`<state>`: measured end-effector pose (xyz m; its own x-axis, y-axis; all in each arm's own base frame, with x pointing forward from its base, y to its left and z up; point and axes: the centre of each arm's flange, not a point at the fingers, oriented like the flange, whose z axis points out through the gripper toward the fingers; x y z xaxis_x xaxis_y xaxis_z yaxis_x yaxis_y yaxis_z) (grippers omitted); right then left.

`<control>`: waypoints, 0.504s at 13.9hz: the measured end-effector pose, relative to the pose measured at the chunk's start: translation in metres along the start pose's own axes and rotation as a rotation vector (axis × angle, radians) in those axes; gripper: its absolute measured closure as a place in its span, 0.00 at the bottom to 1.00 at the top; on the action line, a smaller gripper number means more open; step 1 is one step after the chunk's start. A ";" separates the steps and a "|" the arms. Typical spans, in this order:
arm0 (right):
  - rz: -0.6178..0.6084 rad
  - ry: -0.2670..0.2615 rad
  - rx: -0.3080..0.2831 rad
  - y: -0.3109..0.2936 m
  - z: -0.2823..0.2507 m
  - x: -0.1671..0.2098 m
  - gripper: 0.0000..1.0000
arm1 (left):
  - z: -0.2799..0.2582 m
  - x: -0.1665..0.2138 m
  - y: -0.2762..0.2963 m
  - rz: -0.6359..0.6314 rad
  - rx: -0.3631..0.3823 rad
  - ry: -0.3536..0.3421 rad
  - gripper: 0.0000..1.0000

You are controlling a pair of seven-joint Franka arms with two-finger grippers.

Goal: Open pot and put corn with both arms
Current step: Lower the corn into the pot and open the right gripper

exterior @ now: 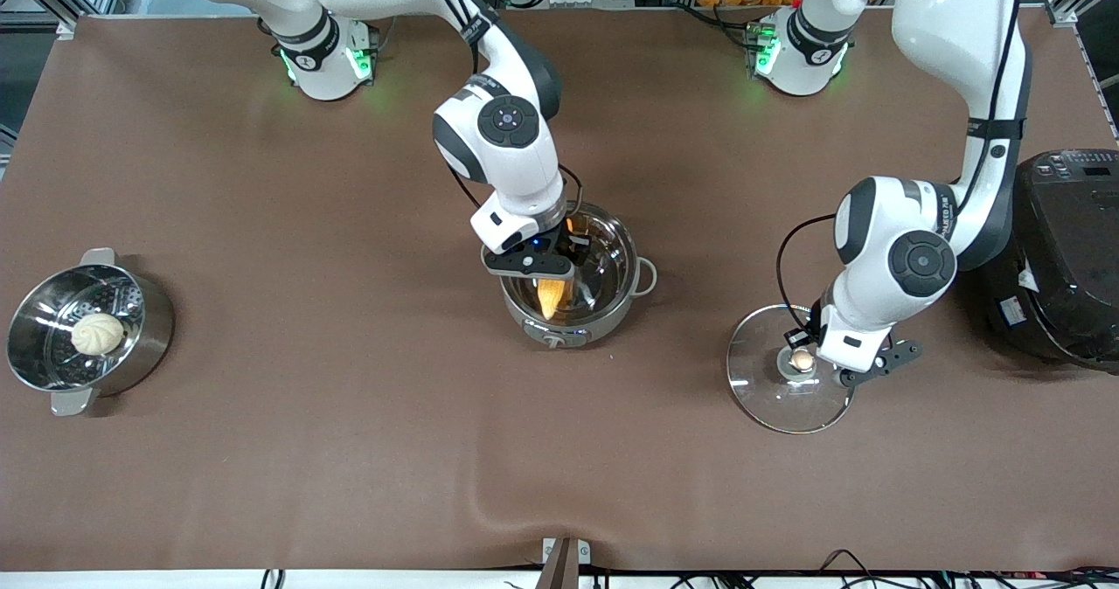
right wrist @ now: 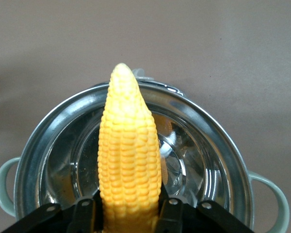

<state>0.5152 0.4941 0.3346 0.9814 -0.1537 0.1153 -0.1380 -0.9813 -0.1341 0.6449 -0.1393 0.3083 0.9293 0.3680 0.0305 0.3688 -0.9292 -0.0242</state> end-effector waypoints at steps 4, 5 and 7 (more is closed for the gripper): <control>0.007 0.015 0.019 -0.005 -0.012 0.008 0.15 | -0.020 0.001 -0.003 0.018 -0.016 0.017 0.99; 0.014 0.018 0.020 -0.005 -0.018 0.014 0.04 | -0.032 0.001 -0.005 0.025 -0.022 0.022 0.99; 0.034 0.004 -0.006 0.002 -0.029 0.028 0.00 | -0.066 0.001 -0.012 0.025 -0.040 0.037 0.92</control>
<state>0.5386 0.4842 0.3665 0.9755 -0.1877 0.1147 -0.1723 -0.9761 -0.1321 0.6398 -0.1306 0.3745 0.9366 0.3438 0.0672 0.3436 -0.9390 0.0144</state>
